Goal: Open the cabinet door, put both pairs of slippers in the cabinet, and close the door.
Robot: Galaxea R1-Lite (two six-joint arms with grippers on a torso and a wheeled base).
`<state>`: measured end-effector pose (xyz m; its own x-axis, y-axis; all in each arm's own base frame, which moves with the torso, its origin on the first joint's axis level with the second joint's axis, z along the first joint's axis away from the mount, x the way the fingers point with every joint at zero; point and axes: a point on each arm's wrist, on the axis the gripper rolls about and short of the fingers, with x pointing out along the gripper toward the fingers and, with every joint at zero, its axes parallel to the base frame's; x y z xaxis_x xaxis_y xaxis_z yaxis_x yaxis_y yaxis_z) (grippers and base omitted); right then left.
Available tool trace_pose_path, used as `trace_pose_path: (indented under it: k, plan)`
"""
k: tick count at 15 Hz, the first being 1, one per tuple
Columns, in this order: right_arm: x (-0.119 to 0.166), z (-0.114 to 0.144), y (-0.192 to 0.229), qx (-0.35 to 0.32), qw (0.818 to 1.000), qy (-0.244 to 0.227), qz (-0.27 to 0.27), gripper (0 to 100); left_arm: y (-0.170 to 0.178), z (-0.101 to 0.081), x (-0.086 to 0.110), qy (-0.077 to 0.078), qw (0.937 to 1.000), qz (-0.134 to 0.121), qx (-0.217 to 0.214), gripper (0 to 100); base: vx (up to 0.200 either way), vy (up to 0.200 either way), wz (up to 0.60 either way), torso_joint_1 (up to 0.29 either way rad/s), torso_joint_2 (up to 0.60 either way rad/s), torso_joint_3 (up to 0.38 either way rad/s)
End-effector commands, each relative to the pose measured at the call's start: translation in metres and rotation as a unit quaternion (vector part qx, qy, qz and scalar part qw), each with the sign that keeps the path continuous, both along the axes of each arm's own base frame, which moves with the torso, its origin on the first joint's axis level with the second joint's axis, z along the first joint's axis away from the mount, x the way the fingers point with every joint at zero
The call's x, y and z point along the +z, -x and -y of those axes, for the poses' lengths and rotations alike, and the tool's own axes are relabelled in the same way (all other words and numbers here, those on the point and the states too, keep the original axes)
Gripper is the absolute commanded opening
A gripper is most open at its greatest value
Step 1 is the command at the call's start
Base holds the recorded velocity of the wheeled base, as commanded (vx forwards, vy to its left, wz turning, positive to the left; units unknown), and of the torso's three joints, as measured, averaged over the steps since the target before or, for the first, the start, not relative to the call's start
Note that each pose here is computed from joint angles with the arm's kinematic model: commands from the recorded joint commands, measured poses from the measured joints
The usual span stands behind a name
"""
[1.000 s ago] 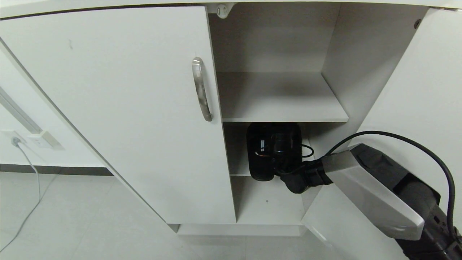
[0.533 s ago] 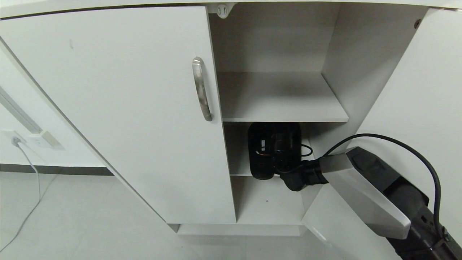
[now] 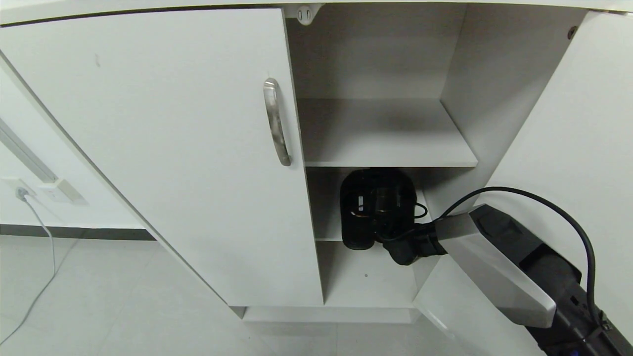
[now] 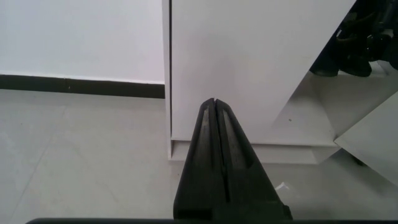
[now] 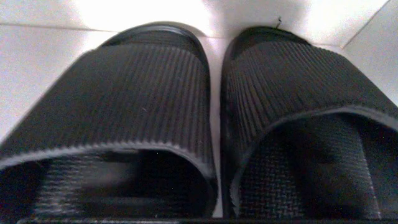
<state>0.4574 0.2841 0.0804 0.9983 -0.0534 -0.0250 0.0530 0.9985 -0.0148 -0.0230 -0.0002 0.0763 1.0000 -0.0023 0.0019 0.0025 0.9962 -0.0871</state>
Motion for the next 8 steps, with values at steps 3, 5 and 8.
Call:
trace_pose_path:
  k: [3, 5, 8]
  plan:
    - [0.010, 0.002, 0.017, 0.005, 1.000, 0.000, 0.000, 100, 0.000, 0.000, 0.000, -0.001, 1.0000, 0.000, 0.000, 0, 0.000, 0.000, 0.00, 0.000, 0.00, 0.000]
    - [0.018, 0.007, 0.039, 0.012, 1.000, -0.001, 0.003, 100, 0.000, 0.000, 0.000, -0.001, 1.0000, -0.001, 0.000, 0, 0.000, 0.000, 0.00, 0.000, 0.00, 0.000]
    - [0.028, 0.020, 0.079, 0.026, 1.000, -0.007, 0.016, 100, 0.000, 0.000, 0.000, -0.001, 1.0000, -0.001, 0.000, 0, 0.000, 0.000, 0.00, 0.000, 0.00, 0.000]
